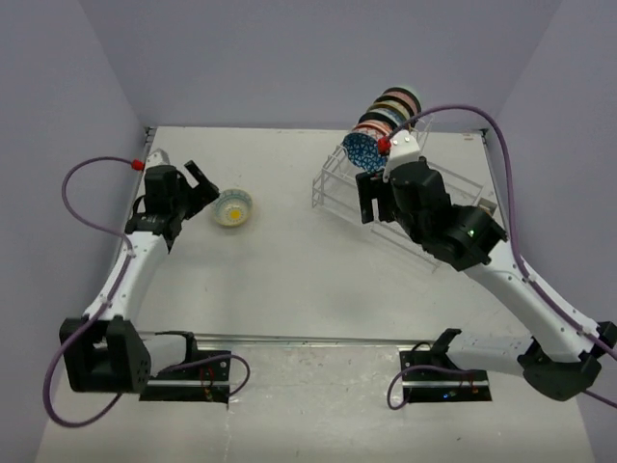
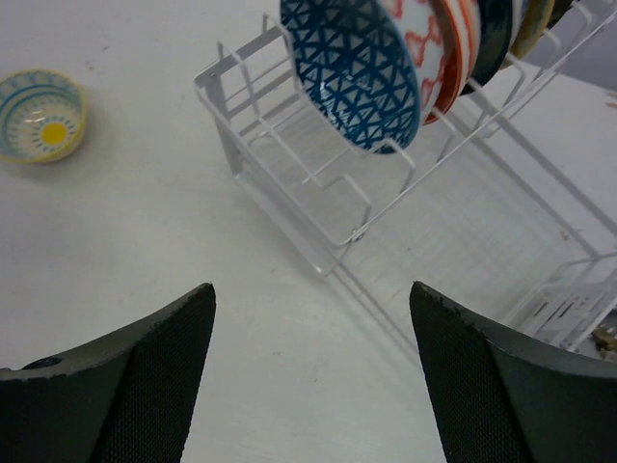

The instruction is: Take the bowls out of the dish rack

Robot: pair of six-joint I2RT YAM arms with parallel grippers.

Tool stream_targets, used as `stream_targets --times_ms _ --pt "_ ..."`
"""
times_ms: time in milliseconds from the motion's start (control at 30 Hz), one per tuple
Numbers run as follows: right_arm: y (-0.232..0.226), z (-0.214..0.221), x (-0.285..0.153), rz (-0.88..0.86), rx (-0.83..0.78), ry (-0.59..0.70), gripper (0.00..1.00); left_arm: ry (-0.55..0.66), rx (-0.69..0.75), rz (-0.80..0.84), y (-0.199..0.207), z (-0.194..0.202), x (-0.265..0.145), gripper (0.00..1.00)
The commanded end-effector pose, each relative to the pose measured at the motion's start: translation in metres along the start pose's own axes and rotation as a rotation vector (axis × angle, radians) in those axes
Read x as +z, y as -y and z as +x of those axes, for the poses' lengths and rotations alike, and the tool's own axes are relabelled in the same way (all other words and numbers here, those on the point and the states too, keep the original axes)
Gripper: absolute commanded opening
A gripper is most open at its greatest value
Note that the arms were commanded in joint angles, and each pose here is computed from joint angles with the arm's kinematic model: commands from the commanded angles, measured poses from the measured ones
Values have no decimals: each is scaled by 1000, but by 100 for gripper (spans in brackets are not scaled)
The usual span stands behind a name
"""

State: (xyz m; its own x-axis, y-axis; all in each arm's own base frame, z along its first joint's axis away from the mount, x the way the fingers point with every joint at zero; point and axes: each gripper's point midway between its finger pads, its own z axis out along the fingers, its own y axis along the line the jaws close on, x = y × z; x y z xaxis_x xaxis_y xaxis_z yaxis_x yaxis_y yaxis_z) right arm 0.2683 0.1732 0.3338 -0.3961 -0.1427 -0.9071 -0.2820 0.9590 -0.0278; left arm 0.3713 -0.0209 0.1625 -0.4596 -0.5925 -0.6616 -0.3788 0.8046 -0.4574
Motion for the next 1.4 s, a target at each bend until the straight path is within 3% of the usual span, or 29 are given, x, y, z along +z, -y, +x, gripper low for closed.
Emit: stream_targets --times_ms 0,200,333,400,900,1167,1367 --pt "36 -30 15 189 -135 24 82 133 174 93 24 -36 -71 100" --pt "68 -73 44 390 -290 -2 78 167 328 145 10 -19 -131 100" --pt "79 -97 52 449 -321 9 63 196 335 95 -12 -6 -133 100" --pt "79 -103 61 468 -351 -3 60 214 324 81 -17 -6 -133 100" --pt "62 -80 109 451 -408 -112 56 202 328 104 -15 5 -127 100" --pt "63 -77 130 496 -476 -112 37 197 332 111 -13 7 -126 100" --pt "65 -65 136 549 -499 -147 31 182 337 116 -12 10 -123 100"
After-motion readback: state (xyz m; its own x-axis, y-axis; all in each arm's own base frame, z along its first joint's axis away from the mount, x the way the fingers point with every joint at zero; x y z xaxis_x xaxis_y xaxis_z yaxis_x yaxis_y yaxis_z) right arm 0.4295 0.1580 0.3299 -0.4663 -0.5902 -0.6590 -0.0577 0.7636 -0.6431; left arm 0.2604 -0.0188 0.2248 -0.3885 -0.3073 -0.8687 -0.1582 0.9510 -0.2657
